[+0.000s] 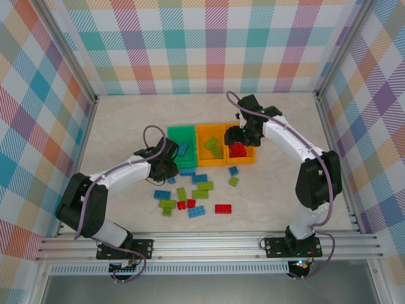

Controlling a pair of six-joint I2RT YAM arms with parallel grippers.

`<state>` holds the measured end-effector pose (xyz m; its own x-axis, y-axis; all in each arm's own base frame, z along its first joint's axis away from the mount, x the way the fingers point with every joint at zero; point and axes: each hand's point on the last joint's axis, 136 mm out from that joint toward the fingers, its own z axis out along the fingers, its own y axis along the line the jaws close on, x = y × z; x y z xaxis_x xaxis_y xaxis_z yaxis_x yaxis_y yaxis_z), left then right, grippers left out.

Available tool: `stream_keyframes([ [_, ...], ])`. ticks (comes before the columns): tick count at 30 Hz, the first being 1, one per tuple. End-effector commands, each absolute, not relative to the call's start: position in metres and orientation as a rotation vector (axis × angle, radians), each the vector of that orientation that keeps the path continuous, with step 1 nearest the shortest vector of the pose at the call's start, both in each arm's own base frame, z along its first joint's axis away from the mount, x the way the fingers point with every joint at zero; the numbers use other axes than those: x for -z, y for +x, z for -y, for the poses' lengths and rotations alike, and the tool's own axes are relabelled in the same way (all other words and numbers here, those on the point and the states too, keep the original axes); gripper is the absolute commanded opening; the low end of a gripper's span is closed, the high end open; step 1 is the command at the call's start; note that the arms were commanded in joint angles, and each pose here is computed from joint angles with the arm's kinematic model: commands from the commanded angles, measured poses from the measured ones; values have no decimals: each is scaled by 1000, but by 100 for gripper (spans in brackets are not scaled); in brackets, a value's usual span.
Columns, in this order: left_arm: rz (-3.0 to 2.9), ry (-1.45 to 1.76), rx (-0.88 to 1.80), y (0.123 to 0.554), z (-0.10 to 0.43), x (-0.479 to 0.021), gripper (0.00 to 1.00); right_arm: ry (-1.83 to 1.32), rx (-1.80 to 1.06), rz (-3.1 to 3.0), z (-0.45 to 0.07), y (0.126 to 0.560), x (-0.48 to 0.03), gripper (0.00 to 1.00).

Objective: Sort the legos into containers by color

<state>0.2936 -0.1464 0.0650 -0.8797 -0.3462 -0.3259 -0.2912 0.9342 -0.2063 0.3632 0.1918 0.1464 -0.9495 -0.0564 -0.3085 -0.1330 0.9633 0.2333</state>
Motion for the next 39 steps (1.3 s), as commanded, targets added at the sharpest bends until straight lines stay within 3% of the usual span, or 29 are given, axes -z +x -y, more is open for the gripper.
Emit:
stream_keyframes([
  [1, -2648, -438, 237, 304, 149, -98, 17, -157, -368, -2769, -185, 357, -151, 78],
  [10, -2563, -262, 170, 360, 165, -139, 20, -161, -380, -2849, -173, 303, -112, 74],
  [18, -2587, -225, 155, 410, 171, -133, 20, 33, -484, -2982, -184, 257, -83, 71],
  [26, -2634, -247, 195, 429, 183, -115, 31, -316, -431, -3026, -211, 204, -70, 72],
  [30, -2638, -272, 217, 430, 186, -114, 44, -771, -524, -2833, -224, 185, -78, 75],
  [35, -2627, -291, 262, 428, 188, -121, 74, -1291, -704, -2609, -243, 156, -102, 77],
  [39, -2602, -314, 292, 426, 188, -128, 85, -1639, -685, -2484, -250, 135, -94, 75],
])
